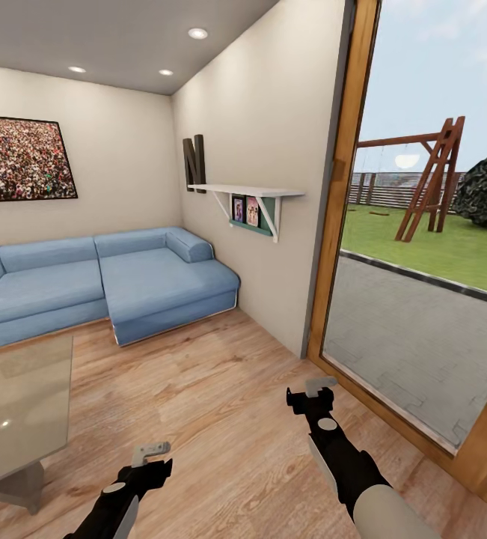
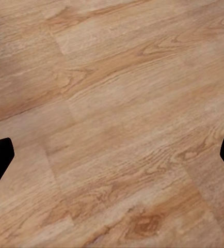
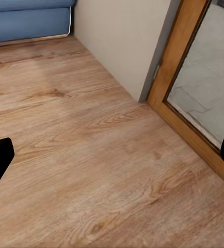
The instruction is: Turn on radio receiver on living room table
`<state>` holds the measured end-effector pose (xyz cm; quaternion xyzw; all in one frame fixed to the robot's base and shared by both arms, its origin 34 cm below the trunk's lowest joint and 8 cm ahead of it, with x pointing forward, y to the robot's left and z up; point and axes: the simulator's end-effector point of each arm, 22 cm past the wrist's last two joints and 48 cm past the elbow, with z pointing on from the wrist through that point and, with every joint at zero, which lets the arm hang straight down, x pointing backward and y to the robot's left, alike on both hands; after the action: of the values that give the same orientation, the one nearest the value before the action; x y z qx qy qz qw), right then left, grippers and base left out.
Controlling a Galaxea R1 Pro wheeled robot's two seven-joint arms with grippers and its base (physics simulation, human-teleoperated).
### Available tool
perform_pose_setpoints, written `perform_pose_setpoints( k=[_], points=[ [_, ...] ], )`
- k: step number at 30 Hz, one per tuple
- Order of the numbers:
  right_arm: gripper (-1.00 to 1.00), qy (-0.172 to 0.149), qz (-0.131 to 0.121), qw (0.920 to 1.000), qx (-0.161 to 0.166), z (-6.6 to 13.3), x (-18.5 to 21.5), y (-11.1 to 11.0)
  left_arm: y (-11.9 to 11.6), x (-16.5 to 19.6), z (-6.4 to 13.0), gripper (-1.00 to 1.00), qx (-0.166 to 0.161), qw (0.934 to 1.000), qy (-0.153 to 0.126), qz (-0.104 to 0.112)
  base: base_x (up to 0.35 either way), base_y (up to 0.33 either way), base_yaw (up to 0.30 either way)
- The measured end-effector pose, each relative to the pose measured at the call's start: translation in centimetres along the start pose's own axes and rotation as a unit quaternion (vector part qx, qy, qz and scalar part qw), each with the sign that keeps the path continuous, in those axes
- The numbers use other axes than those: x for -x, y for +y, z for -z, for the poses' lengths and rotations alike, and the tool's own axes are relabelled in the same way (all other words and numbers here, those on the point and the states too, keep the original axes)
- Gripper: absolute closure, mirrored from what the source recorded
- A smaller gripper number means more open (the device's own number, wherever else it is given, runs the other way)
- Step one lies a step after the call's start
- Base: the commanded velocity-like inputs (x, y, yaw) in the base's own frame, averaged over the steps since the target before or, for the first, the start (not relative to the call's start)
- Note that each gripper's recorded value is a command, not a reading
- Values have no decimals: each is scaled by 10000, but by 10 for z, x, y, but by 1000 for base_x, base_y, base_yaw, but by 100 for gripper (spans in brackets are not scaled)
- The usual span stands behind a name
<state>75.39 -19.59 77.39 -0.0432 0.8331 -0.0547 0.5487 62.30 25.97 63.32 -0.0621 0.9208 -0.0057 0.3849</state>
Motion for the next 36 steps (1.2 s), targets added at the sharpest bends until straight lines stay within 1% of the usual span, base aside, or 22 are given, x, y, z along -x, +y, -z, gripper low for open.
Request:
perform_pose_setpoints(
  k=[14,21,25,33,36],
  points=[
    [-100,0,18,10000,-21,0,0,-3,3,2,0,-100,15,10000,-19,-9,0,0,0],
    [-100,2,8,10000,-7,0,0,-1,3,1,0,-100,15,10000,-11,-26,0,0,0],
    [-100,0,4,10000,-4,0,0,0,11,2,0,-100,73,10000,-11,-42,0,0,2],
    [-100,73,-3,10000,24,-1,-8,4,15,1,-2,-100,98,9999,-22,-24,0,0,102],
    [-100,98,6,9999,22,-2,-11,3,13,3,-3,-100,88,9999,-125,-25,0,0,159]
  ],
)
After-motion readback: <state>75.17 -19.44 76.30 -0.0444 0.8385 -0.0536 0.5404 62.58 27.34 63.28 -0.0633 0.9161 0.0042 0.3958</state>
